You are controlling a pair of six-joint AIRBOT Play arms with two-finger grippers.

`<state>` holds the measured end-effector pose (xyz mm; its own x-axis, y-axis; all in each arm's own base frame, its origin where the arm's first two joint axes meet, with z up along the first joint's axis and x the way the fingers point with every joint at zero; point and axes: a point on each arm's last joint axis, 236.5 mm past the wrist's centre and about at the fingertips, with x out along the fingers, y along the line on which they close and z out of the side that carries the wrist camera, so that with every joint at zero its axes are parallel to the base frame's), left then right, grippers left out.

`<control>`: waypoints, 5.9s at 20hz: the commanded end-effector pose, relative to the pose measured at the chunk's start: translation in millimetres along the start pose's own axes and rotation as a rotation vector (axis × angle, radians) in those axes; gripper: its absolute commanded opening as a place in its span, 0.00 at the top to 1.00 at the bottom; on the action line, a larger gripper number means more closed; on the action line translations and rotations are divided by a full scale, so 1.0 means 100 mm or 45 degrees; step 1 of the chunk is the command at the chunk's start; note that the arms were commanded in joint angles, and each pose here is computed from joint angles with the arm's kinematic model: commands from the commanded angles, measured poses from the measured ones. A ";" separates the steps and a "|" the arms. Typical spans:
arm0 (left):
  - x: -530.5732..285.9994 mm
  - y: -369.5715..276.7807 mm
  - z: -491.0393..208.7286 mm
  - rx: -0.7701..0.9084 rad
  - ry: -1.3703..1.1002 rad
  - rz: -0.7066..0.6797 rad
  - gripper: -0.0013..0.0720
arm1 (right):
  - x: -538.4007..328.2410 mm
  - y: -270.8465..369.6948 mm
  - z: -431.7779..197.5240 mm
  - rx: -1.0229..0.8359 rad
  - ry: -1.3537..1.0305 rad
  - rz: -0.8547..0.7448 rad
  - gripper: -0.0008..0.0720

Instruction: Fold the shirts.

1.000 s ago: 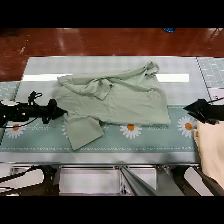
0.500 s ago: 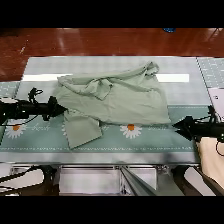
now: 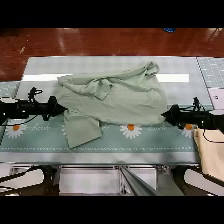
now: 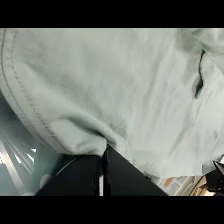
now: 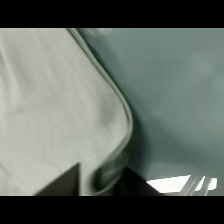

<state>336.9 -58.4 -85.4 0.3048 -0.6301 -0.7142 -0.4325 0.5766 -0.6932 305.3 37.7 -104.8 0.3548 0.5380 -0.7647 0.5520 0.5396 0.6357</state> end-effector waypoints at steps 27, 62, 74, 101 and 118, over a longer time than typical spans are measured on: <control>-5.12 -3.15 -2.13 1.382 -1.647 0.091 0.95 | -5.04 2.51 -1.64 -1.211 -1.432 -0.149 0.96; 0.11 -1.13 1.20 0.659 0.013 0.563 0.95 | -0.35 1.41 1.35 -0.604 0.098 0.049 0.96; 0.16 -0.10 0.59 0.549 0.443 0.768 0.95 | -0.12 0.59 0.97 -0.606 0.331 -0.315 0.87; -0.35 0.72 -1.13 -0.159 0.038 0.182 0.29 | -0.72 0.55 -0.53 -0.370 0.001 0.192 0.43; -0.12 0.54 -1.36 0.096 0.195 0.186 0.95 | -0.79 -0.95 -1.01 -0.013 0.249 -0.390 0.43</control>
<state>194.4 -89.3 -102.3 0.1089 -0.6003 -0.7923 -0.4055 0.7009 -0.5868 166.5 8.8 -77.4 0.0798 0.4878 -0.8693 0.5689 0.6938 0.4416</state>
